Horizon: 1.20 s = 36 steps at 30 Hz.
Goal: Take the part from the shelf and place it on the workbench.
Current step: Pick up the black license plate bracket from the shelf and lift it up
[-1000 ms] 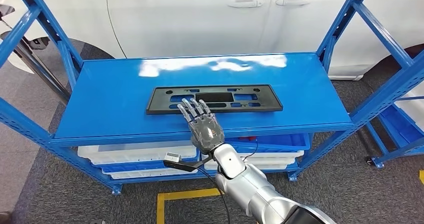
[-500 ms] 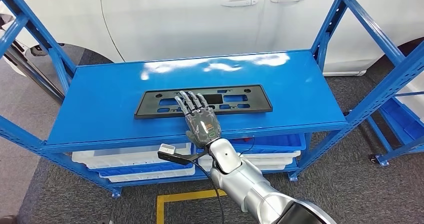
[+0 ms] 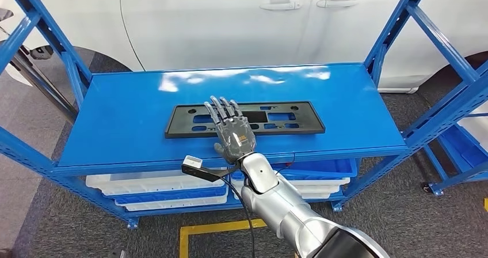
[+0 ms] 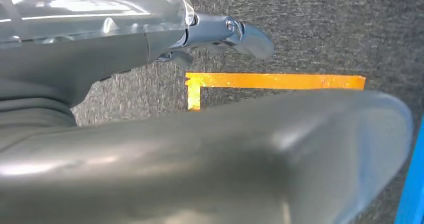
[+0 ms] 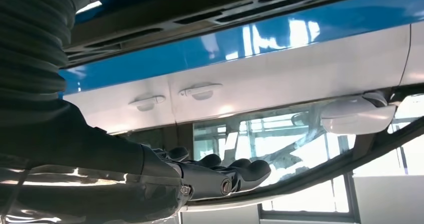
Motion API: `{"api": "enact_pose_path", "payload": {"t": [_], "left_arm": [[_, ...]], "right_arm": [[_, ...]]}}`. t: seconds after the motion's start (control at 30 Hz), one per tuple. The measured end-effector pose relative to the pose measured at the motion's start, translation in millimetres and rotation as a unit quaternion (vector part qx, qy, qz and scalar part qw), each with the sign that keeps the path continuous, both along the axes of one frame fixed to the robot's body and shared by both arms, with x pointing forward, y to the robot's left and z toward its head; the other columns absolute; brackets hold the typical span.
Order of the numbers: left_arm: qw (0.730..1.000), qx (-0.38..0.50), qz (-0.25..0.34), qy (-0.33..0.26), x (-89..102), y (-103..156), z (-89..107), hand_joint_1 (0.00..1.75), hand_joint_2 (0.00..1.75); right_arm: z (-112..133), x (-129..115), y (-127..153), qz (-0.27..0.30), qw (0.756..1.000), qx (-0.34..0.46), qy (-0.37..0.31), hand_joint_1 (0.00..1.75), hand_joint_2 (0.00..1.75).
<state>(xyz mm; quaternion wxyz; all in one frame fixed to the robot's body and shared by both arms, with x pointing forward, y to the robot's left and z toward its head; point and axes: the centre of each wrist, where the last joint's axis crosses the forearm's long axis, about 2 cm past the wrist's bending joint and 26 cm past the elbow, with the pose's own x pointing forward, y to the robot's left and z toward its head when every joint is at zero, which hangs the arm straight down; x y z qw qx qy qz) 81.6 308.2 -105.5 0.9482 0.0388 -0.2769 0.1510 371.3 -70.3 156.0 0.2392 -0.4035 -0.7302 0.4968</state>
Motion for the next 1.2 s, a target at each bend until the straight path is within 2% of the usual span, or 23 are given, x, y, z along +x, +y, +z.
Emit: {"api": "enact_pose_path", "payload": {"t": [1.2], "left_arm": [[1.000, 0.001, -0.003, 0.003, 0.3, 2, 0.1, 0.00, 0.00]], "right_arm": [[-12, -4, 2, 0.005, 0.998, -0.052, 0.016, 0.00, 1.75]]}}
